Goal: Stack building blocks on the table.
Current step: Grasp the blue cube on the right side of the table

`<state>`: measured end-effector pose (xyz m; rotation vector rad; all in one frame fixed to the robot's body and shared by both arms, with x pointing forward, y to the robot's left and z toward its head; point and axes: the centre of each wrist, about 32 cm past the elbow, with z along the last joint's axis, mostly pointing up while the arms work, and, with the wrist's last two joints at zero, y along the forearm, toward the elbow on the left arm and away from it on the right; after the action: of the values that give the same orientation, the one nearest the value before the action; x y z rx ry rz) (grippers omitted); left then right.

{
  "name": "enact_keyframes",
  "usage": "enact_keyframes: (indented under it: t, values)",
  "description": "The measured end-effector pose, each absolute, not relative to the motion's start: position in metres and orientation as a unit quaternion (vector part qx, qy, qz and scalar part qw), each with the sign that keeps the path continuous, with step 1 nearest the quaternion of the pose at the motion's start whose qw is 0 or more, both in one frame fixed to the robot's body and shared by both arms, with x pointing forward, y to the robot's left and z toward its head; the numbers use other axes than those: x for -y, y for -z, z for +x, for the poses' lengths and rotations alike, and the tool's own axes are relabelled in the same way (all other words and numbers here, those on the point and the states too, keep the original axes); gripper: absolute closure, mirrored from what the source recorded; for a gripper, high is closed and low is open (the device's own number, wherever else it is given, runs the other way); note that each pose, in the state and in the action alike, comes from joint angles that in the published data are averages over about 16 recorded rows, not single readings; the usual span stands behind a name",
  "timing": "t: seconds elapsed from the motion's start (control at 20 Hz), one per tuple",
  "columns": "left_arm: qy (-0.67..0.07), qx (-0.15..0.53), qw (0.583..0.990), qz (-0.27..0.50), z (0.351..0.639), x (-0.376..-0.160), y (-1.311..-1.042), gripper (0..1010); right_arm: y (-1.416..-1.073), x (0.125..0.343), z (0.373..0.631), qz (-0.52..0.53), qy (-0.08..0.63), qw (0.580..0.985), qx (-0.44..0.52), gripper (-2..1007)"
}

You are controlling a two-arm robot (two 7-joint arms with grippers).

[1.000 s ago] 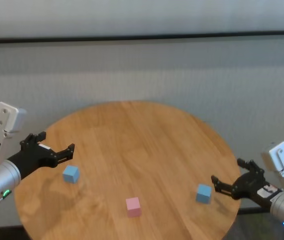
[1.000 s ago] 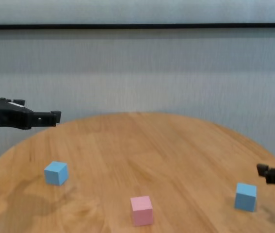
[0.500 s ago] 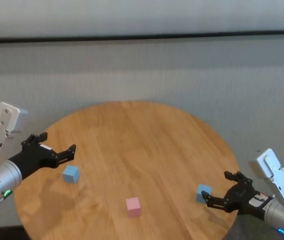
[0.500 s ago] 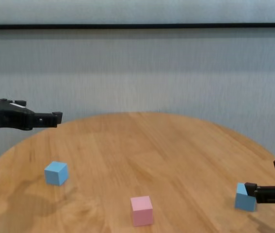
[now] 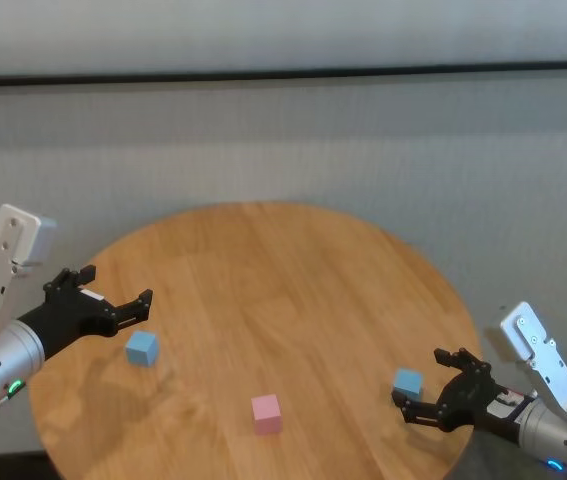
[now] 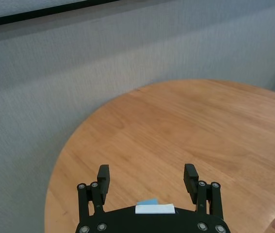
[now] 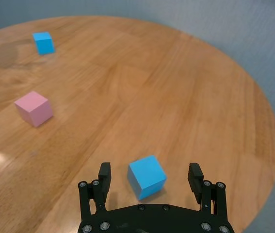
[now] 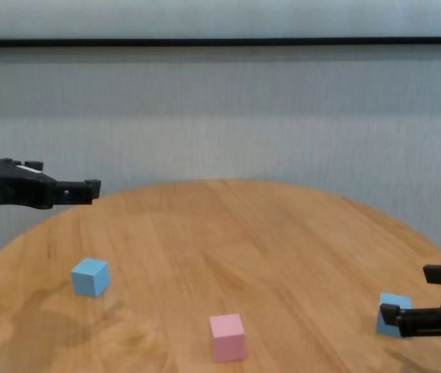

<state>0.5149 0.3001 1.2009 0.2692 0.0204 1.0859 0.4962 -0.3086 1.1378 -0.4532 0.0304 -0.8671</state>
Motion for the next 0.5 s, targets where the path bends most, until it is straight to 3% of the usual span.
enact_keyframes:
  t: [0.5]
  values:
    - [-0.514,-0.010,0.848,0.128,0.5150,-0.3000,-1.2010,8,-1.1303,0.3073,0.5046,-0.228,0.406,0.885,-0.028,4]
